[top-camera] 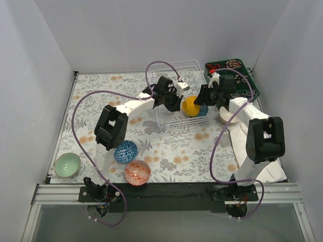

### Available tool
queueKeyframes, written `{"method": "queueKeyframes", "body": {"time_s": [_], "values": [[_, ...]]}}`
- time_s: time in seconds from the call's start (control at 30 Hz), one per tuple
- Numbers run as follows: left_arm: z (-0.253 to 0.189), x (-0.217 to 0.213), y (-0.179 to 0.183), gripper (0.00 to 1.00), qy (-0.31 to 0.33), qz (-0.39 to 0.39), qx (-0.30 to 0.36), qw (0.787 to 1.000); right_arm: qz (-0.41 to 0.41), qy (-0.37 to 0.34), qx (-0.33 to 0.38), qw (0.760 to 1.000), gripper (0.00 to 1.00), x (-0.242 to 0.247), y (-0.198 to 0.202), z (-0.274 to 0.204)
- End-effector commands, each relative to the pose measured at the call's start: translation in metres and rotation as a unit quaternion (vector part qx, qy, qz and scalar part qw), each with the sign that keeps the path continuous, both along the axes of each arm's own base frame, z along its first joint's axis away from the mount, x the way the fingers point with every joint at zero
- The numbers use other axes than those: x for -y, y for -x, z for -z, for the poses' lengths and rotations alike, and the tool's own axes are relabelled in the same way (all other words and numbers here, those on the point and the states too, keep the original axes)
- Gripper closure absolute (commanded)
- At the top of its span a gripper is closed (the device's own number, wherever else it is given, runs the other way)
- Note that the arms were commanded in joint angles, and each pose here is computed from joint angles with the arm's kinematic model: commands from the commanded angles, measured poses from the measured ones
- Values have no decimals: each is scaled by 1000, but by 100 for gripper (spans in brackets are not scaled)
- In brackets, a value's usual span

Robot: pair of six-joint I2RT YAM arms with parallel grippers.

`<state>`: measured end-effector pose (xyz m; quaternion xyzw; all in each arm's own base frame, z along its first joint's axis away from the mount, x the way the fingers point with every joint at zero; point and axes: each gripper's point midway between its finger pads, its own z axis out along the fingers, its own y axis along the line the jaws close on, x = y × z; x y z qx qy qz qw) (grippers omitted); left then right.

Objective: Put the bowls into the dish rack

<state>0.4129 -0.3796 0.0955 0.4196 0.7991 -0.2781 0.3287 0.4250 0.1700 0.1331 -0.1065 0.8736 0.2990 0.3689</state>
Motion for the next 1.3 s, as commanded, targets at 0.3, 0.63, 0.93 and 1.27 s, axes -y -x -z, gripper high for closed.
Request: {"method": "queueKeyframes", "body": {"time_s": [0.3, 0.63, 0.93, 1.27], "values": [[-28, 47, -21, 100, 40, 2, 59, 997, 73, 121, 54, 989, 49, 75, -11, -26], [-85, -17, -4, 100, -26, -48, 132, 990, -69, 69, 118, 988, 89, 24, -1, -47], [-65, -71, 40, 100, -78, -62, 94, 991, -108, 70, 128, 983, 91, -8, -10, -41], [-46, -108, 39, 100, -102, -91, 67, 988, -126, 90, 109, 982, 90, -22, -15, -18]]}}
